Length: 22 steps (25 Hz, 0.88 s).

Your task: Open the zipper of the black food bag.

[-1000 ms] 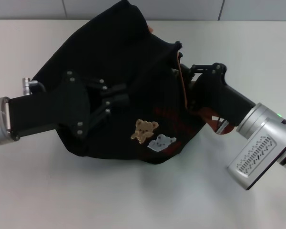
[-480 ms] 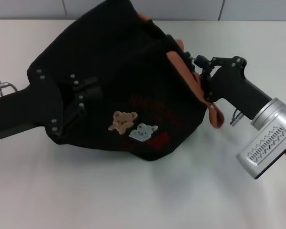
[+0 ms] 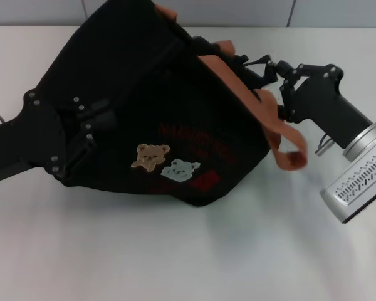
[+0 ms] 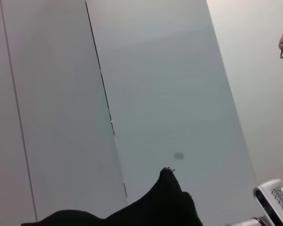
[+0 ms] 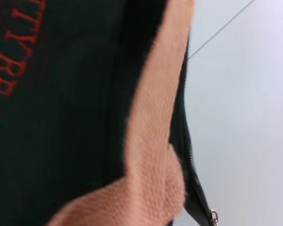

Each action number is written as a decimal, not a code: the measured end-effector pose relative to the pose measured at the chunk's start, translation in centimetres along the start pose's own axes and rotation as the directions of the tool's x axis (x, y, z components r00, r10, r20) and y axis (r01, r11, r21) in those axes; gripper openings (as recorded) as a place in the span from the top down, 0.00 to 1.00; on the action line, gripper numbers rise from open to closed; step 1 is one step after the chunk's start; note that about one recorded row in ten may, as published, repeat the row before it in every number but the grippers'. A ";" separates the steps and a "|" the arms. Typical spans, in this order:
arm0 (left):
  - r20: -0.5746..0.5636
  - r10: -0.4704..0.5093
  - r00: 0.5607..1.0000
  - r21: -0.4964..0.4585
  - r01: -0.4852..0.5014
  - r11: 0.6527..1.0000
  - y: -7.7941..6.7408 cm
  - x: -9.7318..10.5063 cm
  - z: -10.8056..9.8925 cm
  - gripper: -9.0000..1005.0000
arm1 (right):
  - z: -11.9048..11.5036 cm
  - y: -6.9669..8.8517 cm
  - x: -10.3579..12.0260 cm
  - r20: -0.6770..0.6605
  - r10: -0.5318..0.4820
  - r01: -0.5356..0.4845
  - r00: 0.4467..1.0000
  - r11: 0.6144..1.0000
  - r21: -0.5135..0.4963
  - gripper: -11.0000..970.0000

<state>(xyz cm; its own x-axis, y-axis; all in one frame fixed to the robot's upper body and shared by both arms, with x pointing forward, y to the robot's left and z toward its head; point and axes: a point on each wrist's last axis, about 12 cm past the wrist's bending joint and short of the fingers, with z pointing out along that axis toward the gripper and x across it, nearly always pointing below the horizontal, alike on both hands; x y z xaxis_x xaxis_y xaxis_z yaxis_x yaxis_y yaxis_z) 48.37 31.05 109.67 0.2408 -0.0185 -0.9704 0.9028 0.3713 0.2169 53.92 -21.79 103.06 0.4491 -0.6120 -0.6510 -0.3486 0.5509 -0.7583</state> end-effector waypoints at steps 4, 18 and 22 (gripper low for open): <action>-0.010 -0.005 1.000 -0.012 0.005 1.000 -0.1 0.2 -0.3 0.92 | 0.0 -0.1 -0.1 0.006 0.004 -0.004 1.000 1.000 0.007 0.90; 0.123 -0.150 0.981 -0.368 0.185 0.911 -1.5 1.7 -2.8 0.91 | -0.9 -2.7 -1.5 0.206 0.303 -0.342 0.931 0.919 0.197 0.80; 0.170 -0.149 0.974 -0.463 0.212 0.861 -2.9 1.7 -4.9 0.83 | -1.5 -4.2 -1.1 0.294 0.491 -0.546 0.820 0.826 0.140 0.67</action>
<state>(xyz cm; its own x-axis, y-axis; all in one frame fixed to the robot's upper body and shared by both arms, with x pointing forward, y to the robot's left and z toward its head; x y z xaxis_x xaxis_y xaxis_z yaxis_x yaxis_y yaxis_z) 44.39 34.51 106.82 0.1606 -0.2307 -0.9597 0.6634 0.7452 -0.0681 53.64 -24.28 106.98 0.4390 -0.0638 -0.8962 -0.4180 0.8685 -0.2665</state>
